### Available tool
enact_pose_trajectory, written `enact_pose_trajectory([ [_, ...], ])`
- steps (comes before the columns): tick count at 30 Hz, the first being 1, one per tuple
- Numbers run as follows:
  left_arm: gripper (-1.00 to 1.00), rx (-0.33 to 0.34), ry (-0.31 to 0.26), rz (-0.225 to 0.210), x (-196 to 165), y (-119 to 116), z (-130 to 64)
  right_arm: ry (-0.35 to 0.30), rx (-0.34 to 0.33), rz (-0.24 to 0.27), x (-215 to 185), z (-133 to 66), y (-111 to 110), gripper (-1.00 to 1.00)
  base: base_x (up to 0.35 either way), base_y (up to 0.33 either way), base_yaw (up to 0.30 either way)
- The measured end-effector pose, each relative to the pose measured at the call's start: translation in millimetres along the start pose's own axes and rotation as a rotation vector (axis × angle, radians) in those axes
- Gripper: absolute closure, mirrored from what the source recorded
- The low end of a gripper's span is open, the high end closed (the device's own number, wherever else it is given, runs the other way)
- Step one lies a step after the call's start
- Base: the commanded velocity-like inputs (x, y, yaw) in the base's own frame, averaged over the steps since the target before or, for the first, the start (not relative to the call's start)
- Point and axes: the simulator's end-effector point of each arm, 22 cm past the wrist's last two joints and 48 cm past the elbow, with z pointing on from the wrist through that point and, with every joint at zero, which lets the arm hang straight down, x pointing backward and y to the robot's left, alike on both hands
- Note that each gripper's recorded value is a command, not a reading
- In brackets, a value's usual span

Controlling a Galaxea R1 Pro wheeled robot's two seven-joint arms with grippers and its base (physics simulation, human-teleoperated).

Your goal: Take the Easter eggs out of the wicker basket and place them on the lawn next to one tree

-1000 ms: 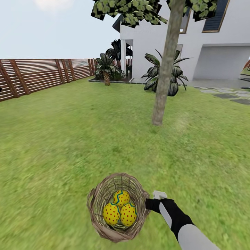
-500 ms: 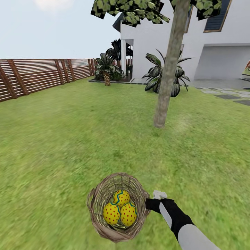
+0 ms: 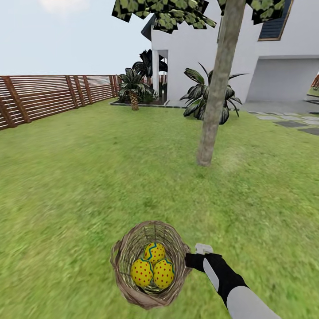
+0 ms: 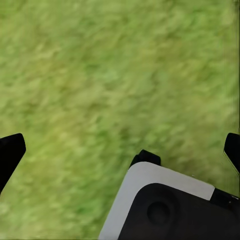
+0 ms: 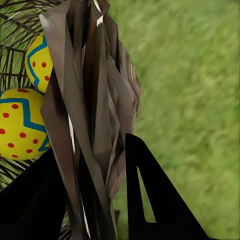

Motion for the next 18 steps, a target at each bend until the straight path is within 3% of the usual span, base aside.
enact_pose_trajectory([
  [18, -1.0, 0.0, 0.0, 0.0, -0.1, -0.1, 0.0, 0.001, 0.0, -0.002, 0.4, 0.0, 0.2, 1.0, 0.327, 0.047, -0.024],
])
